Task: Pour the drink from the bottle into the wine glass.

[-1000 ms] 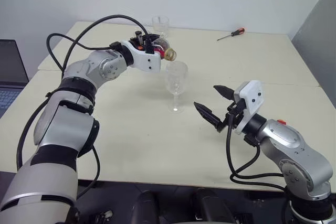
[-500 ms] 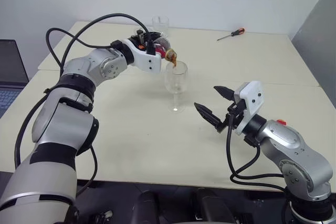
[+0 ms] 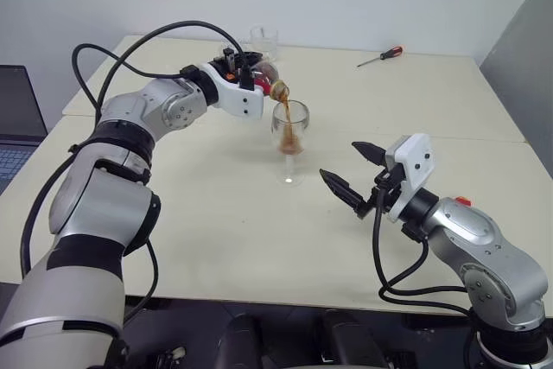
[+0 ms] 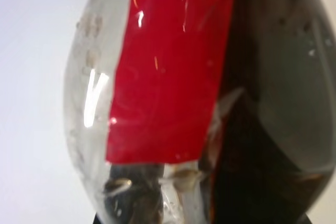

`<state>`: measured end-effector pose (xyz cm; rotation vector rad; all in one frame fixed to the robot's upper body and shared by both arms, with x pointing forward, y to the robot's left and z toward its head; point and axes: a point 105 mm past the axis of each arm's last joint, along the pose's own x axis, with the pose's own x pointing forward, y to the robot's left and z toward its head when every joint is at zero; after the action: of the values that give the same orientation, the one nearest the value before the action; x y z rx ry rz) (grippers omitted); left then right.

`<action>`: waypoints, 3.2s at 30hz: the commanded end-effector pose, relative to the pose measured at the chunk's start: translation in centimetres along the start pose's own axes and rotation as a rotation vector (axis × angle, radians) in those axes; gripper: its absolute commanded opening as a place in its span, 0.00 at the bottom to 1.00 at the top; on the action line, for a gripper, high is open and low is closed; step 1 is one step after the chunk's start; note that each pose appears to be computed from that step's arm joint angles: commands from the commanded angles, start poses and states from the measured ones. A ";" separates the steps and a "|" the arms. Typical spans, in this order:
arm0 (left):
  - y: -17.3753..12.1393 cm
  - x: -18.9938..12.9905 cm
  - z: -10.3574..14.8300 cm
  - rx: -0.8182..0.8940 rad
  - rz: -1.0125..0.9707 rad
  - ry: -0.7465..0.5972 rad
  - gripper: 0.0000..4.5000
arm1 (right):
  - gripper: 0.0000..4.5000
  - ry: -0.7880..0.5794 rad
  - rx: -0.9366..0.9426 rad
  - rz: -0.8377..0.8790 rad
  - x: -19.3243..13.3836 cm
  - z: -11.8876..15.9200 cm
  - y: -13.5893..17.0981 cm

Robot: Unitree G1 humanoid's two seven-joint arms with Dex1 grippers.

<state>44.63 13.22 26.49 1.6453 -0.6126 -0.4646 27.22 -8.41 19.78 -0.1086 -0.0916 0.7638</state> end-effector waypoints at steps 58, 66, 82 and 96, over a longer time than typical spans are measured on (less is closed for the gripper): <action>3.1 -0.3 -0.3 -0.354 0.126 -0.025 0.24 | 1.00 -0.026 -0.046 0.048 -0.5 1.0 0.5; 0.6 -2.9 -4.1 -1.025 0.286 0.023 0.24 | 1.00 -0.067 -0.116 0.140 0.5 4.0 1.0; -8.1 -8.6 -8.6 -1.515 0.510 0.326 0.24 | 1.00 0.031 -0.140 0.249 3.7 8.1 1.8; -12.3 -9.3 -8.1 -1.629 0.503 0.446 0.96 | 1.00 0.055 -0.156 0.257 4.1 7.9 2.1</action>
<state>43.92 26.26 14.07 0.0050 -0.0787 -0.0996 28.12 -3.53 26.55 -0.2729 -0.0376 1.0127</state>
